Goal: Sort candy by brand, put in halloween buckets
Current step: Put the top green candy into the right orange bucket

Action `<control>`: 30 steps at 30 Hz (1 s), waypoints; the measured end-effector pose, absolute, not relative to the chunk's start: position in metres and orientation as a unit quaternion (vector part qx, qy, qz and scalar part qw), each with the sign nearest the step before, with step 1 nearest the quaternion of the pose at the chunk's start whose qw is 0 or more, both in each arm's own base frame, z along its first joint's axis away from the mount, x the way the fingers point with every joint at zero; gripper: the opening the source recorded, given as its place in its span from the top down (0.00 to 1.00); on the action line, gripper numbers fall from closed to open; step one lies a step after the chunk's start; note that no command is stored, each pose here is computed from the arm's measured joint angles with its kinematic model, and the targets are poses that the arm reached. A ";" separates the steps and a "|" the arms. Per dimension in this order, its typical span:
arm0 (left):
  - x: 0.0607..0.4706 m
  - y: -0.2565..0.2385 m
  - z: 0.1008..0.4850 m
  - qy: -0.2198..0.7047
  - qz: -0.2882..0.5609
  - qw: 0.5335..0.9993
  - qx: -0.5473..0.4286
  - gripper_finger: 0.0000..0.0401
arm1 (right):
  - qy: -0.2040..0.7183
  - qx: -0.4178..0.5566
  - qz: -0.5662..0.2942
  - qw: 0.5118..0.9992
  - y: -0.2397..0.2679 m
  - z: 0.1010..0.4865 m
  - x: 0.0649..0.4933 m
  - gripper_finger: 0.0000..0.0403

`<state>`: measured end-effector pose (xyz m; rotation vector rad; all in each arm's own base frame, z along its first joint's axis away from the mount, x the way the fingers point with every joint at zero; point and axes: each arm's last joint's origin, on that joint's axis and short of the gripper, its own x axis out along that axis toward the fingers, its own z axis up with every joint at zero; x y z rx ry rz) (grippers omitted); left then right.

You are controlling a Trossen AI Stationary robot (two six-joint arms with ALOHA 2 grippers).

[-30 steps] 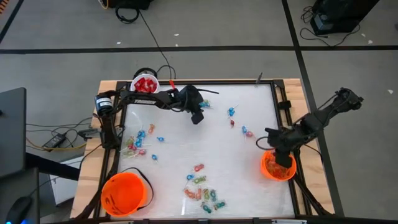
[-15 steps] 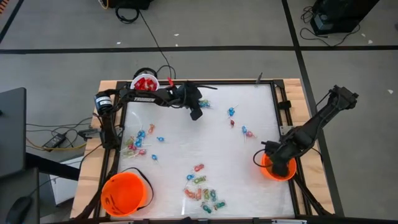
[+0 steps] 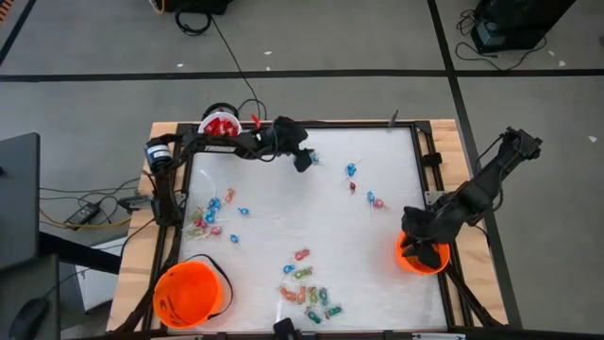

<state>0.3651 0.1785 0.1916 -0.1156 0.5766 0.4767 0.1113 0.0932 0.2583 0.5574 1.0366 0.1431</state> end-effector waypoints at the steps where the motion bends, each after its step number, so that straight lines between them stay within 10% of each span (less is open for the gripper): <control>1: 0.365 0.181 0.189 0.284 0.234 0.928 -0.054 0.33 | 0.470 0.257 0.079 0.841 0.094 0.261 0.113 0.61; 22: 0.391 0.218 0.147 0.453 0.211 0.861 -0.091 0.40 | 0.426 0.232 0.107 0.868 0.104 0.263 0.127 0.61; 30: 0.386 0.223 0.140 0.473 0.201 0.852 -0.098 0.69 | 0.422 0.218 0.106 0.874 0.105 0.262 0.129 0.61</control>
